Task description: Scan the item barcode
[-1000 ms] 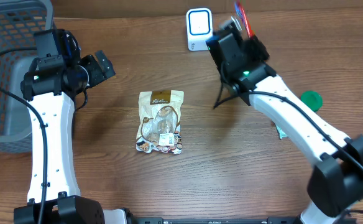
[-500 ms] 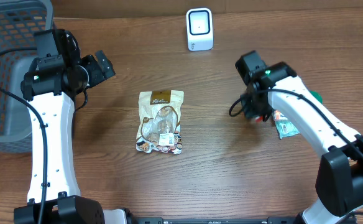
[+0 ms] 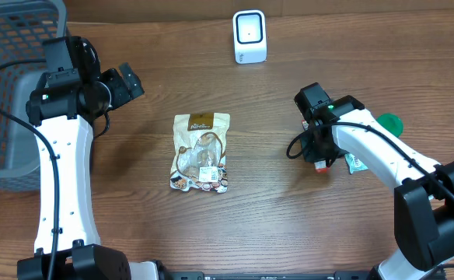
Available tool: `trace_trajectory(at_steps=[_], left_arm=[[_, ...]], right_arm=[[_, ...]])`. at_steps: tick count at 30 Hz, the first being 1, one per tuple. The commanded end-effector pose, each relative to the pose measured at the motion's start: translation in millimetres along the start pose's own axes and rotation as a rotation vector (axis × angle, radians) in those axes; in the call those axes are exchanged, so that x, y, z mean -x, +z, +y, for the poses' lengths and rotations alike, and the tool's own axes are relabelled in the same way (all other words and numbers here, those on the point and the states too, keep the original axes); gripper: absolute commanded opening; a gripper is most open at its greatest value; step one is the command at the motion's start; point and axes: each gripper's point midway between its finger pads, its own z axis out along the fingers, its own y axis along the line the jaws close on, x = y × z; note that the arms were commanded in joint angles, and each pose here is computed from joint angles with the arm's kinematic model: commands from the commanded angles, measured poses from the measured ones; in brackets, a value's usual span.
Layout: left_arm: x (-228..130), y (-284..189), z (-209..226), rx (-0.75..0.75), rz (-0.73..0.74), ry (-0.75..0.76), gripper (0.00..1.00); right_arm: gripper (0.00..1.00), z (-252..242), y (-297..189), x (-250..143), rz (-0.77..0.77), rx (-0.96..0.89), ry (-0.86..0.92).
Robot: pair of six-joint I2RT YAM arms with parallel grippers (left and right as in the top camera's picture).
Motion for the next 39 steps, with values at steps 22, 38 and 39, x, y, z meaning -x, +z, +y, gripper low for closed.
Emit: trace_trajectory(at_steps=[22, 38, 39], left_arm=[[6, -11, -3, -0.009, -0.035, 0.019, 1.0], [6, -11, -3, -0.01, -0.035, 0.019, 1.0], [6, -11, -3, -0.01, -0.035, 0.019, 1.0]], right_arm=[[0.41, 75, -21, 45, -0.155, 0.441, 0.157], [0.9, 119, -11, 36, -0.22, 0.465, 0.066], [0.9, 115, -10, 36, -0.226, 0.444, 0.07]])
